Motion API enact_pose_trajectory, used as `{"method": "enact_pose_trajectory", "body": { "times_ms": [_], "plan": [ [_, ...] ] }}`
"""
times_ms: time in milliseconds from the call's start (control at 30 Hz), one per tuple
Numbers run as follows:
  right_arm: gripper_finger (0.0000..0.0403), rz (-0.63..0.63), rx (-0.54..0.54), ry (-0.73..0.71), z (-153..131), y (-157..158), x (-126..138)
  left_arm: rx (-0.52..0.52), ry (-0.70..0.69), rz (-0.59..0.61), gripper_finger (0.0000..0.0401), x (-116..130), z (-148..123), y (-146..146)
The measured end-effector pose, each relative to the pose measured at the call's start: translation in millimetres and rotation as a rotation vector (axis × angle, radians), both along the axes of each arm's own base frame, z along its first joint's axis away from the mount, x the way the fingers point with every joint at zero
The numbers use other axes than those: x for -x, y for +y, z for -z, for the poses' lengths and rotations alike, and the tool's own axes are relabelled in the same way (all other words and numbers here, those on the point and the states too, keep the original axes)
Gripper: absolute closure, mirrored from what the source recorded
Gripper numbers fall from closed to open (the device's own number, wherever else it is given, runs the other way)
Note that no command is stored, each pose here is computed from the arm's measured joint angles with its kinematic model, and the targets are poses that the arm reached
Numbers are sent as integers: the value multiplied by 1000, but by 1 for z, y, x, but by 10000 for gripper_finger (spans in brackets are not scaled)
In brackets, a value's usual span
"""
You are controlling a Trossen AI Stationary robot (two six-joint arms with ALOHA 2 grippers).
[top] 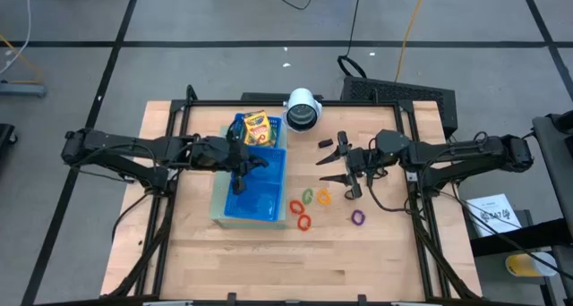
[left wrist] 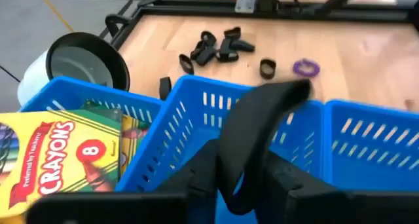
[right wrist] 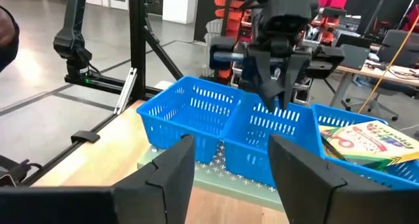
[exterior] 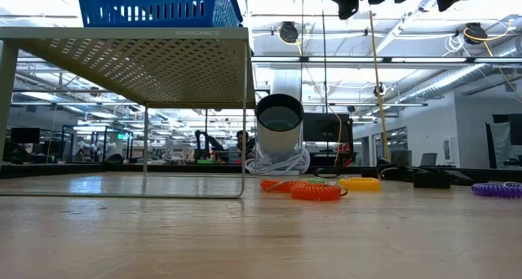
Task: Pick & Place Office Desk Supplies
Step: Put the black rubber band into the middle blue bin on the shelf
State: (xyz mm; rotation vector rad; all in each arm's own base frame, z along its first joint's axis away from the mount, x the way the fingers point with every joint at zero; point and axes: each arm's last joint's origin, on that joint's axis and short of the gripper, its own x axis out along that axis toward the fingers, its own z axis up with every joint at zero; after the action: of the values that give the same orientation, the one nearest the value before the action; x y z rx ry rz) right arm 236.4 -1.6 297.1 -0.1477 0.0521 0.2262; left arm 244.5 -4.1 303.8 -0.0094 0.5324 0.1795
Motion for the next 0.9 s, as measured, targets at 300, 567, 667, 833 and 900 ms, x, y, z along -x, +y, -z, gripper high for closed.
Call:
{"method": "enact_pose_trajectory", "body": {
  "times_ms": [300, 567, 667, 833, 900],
  "plan": [
    [222, 1, 0, 1, 0, 0, 0, 52, -13, -54, 183, 1, -1, 6],
    [222, 27, -18, 46, 0, -1, 7, -43, -61, 1, 109, 11, -13, 6],
    [222, 114, -17, 100, -2, -3, 21, -56, -95, -4, 99, 29, -25, 7],
    [222, 264, -73, 250, 4, -6, 42, -80, -148, 8, 103, 57, -26, 7],
    [222, 334, -63, 290, 11, -8, 44, -79, -191, 7, 108, 62, -16, 7]
  ]
}}
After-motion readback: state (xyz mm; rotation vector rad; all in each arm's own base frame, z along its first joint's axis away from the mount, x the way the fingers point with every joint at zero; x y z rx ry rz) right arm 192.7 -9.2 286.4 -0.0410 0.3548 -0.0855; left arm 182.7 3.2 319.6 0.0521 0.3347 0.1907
